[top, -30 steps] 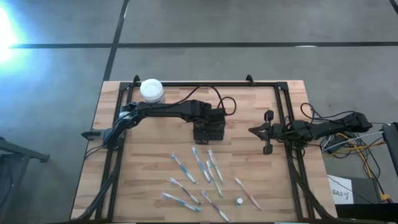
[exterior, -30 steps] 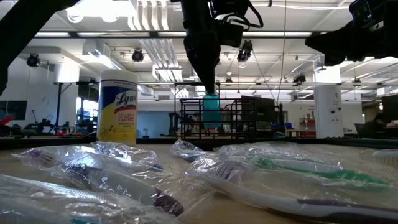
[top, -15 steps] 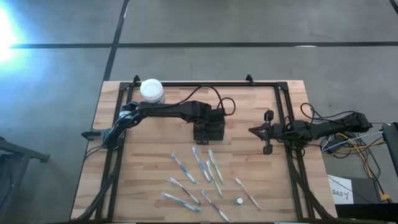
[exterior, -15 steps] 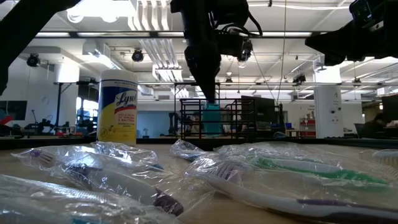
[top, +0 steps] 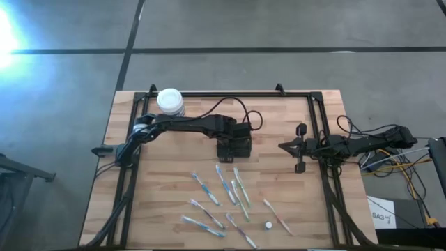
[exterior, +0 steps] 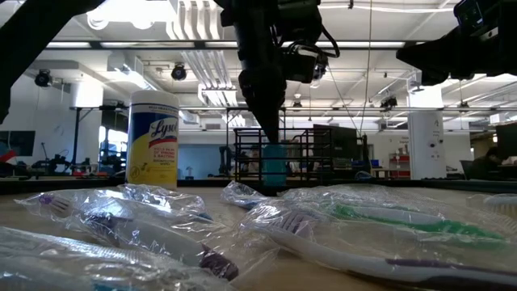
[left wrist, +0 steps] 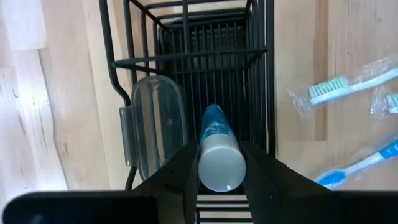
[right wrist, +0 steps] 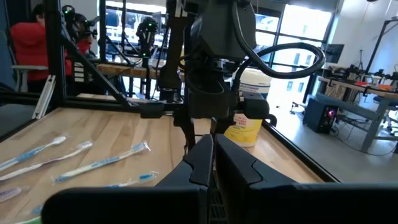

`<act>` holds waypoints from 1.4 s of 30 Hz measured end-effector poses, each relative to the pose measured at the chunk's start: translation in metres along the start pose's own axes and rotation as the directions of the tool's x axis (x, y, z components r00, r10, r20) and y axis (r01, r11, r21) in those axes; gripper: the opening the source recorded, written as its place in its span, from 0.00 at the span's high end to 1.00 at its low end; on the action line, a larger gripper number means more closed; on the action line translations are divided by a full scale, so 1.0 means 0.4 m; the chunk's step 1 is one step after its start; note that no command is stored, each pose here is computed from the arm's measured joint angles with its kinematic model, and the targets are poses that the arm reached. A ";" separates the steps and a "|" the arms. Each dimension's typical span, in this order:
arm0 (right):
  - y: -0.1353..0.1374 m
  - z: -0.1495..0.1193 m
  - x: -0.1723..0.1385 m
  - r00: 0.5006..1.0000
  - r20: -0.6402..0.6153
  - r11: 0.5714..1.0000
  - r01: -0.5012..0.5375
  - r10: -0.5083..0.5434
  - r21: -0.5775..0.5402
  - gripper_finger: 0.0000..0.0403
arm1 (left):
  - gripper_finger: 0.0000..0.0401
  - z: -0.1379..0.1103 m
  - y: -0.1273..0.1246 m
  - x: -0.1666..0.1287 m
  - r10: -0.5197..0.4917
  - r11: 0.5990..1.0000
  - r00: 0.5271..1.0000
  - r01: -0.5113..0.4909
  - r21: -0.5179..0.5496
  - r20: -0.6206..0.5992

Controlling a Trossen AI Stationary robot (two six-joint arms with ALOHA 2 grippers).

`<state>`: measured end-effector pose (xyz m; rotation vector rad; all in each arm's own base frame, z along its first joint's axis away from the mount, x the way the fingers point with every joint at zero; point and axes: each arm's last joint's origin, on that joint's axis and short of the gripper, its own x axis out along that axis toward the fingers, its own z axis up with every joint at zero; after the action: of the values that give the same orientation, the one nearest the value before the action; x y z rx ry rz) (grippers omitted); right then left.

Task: Pick & Place toothbrushing station
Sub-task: Put the top mouthwash into the black mesh organizer

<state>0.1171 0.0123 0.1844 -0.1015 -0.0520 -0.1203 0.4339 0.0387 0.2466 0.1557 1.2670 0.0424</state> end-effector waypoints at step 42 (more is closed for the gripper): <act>0.000 0.000 0.000 1.000 0.000 1.000 0.000 0.000 0.003 0.97 | 0.73 -0.014 0.009 0.035 -0.018 0.998 1.000 0.019 -0.064 0.010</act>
<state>0.1171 0.0124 0.1844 -0.0985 -0.0522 -0.1199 0.4330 0.0446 0.2320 0.0888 1.2565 0.0661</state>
